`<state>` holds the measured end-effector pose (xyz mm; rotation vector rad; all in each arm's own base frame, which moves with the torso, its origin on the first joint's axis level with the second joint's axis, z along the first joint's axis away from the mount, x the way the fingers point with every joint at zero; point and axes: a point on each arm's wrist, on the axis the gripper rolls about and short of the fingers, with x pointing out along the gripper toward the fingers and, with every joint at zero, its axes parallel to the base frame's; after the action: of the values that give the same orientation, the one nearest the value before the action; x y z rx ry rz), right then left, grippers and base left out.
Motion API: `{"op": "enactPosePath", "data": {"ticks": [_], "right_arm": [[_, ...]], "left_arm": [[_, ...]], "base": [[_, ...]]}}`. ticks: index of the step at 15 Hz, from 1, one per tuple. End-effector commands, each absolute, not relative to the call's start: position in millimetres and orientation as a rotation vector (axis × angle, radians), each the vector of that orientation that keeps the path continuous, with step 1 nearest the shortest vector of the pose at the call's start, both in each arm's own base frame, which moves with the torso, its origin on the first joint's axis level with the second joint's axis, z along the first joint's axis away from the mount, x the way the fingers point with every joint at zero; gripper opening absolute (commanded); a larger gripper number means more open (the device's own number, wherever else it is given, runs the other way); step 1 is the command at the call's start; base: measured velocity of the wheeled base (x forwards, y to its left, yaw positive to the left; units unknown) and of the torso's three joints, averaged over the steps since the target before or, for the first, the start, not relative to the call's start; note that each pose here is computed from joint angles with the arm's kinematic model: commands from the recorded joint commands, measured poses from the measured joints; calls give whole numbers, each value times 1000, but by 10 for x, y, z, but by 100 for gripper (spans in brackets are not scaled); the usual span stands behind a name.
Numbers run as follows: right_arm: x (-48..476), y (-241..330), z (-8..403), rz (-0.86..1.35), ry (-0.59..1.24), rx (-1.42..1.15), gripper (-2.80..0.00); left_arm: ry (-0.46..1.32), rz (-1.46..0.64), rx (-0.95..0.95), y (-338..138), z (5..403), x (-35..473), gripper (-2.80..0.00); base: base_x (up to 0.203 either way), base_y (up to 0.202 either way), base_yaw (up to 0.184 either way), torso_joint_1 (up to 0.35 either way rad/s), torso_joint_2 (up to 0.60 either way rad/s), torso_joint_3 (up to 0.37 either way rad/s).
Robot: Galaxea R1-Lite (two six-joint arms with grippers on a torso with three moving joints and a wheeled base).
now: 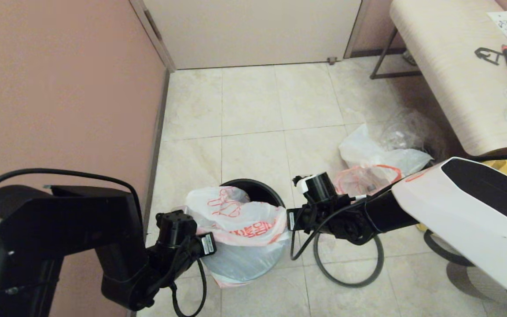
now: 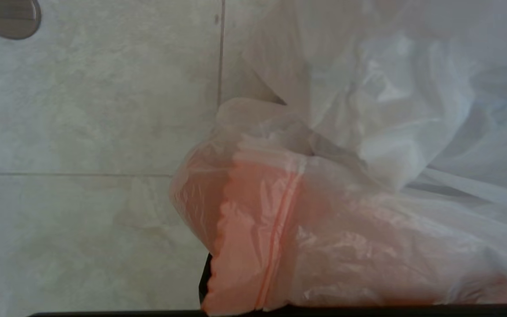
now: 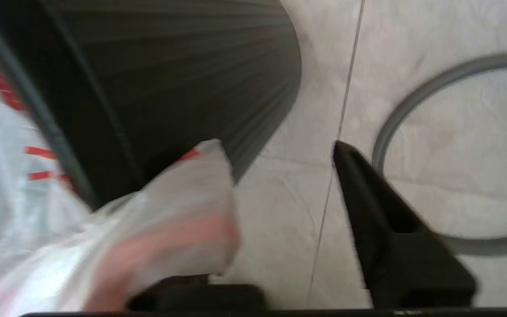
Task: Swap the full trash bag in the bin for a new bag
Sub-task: Put the new garbage bag on the trash can
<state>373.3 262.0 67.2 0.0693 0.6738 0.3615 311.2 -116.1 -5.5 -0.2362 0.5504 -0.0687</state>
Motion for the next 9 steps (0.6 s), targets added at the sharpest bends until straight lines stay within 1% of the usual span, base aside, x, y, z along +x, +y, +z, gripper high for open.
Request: {"op": "enactPosePath", "data": {"ticks": [1,4,6,9], "right_arm": [[3687,2612,730,369,674,72,0],[3483,2502,698,396,743,42,0],[3398,2396,607,405,764,-33,0],[3491,2438,568,400,629,-46,0]], "left_arm": [[532,-73,-243,-1172,-22,3131,-280],[510,-32,-238,-1194,-11,3293,-280],[492,8,-228,-1197,11,3298,-280],[448,36,-218,-1236,165,3207,-280]], "base": [[0,0,0,0,0,0],[0,0,0,0,0,0],[0,0,0,0,0,0],[0,0,0,0,0,0]]}}
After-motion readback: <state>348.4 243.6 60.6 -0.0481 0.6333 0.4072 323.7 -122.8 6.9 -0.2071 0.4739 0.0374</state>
